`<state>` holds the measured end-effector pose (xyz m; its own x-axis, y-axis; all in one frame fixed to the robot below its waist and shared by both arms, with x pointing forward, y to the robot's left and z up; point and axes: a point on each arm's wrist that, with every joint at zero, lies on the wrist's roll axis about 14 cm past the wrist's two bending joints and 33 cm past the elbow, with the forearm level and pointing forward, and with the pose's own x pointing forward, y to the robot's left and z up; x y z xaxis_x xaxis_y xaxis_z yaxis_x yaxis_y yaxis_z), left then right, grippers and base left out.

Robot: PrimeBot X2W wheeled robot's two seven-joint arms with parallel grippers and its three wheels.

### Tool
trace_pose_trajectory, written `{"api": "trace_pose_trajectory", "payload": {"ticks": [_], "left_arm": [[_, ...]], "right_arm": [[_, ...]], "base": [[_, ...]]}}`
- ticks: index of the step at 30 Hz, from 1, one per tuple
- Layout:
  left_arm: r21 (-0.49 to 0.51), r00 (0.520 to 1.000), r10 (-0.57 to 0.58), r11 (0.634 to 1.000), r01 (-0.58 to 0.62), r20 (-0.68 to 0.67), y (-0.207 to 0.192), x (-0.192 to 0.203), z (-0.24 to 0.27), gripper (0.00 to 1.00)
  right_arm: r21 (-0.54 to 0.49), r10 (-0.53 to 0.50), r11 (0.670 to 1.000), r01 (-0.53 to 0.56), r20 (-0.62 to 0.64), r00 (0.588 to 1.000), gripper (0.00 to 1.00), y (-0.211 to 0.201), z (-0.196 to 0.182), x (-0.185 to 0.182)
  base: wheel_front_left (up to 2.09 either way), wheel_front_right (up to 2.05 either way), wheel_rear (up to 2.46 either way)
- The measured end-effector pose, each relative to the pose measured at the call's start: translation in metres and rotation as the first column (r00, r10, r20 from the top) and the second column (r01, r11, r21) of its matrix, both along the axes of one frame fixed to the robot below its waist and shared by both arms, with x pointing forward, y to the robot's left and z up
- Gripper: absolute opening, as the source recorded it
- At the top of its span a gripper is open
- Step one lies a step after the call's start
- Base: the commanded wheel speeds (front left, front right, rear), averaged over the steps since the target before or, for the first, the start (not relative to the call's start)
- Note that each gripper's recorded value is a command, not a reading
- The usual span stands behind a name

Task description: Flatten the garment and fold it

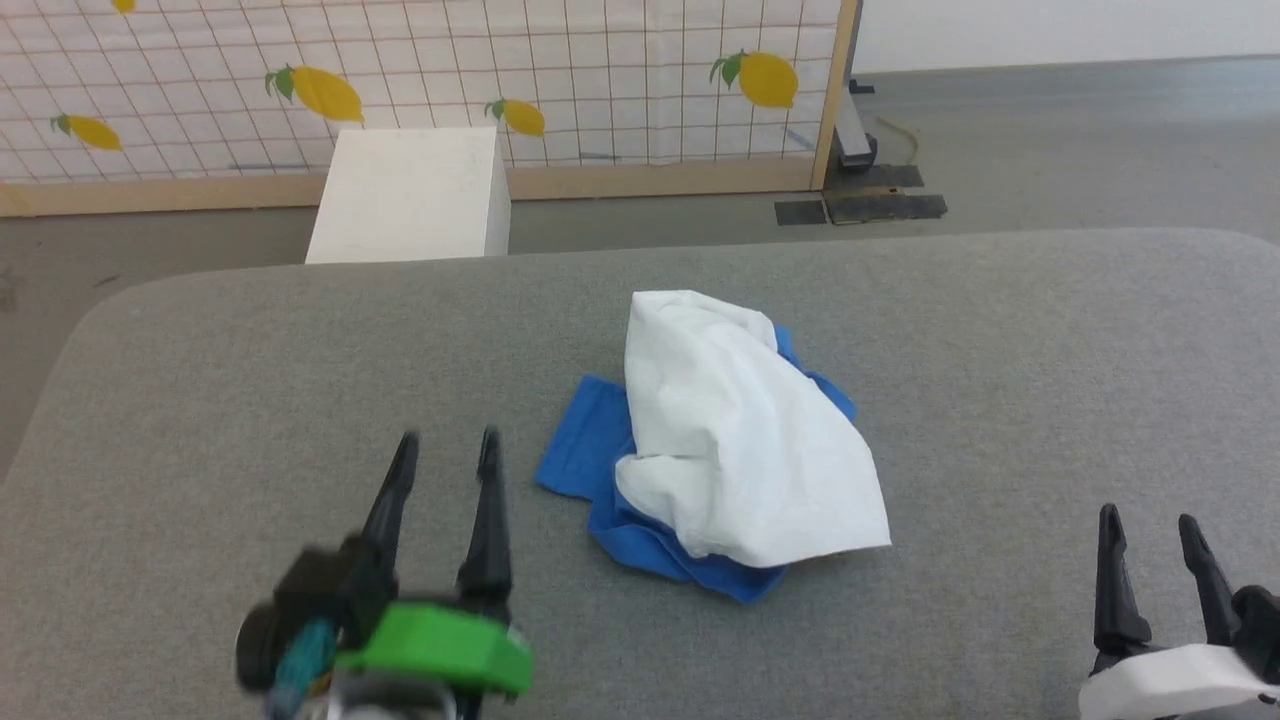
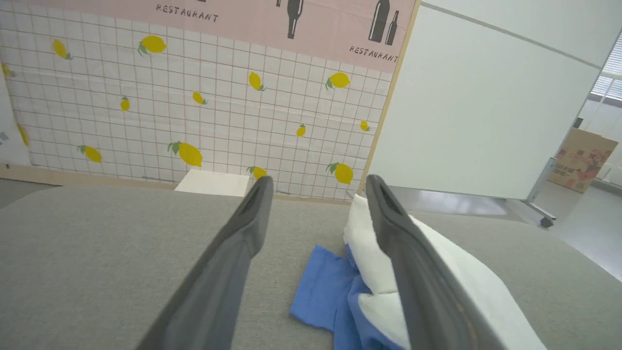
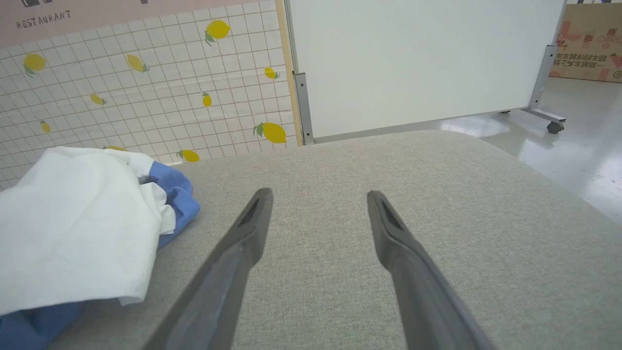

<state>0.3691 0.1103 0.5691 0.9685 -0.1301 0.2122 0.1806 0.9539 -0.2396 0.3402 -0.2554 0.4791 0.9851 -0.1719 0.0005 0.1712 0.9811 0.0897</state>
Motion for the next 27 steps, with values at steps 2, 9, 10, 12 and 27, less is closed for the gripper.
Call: {"api": "trace_pose_trajectory", "payload": {"ticks": [2, 9, 10, 12, 27], "left_arm": [[0.030, 0.999, 0.035, 0.999, -0.035, -0.020, 0.011, -0.019, -0.012, 1.00], [0.034, 0.991, 0.113, 0.993, -0.111, -0.077, 0.035, -0.060, -0.038, 1.00], [0.028, 0.988, 0.123, 0.992, -0.121, -0.089, 0.038, -0.064, -0.042, 1.00], [0.031, 0.987, 0.128, 0.992, -0.126, -0.098, 0.043, -0.071, -0.048, 1.00], [0.019, 0.987, 0.122, 0.993, -0.120, -0.108, 0.049, -0.076, -0.055, 1.00]], "right_arm": [[0.000, 0.005, 1.000, -0.005, -0.003, 1.000, 1.00, 0.001, -0.001, -0.004], [-0.004, 0.027, 1.000, -0.027, -0.023, 0.999, 1.00, 0.008, -0.007, -0.019], [-0.003, 0.031, 1.000, -0.031, -0.026, 0.999, 1.00, 0.009, -0.009, -0.021], [-0.003, 0.041, 0.999, -0.041, -0.026, 0.999, 1.00, 0.013, -0.009, -0.024], [0.002, 0.215, 0.977, -0.215, 0.023, 0.976, 1.00, 0.067, 0.048, 0.034]], "base": [[0.00, 0.00, 0.00], [0.00, 0.00, 0.00], [0.00, 0.00, 0.00], [0.00, 0.00, 0.00], [0.00, 0.00, 0.00]]}}
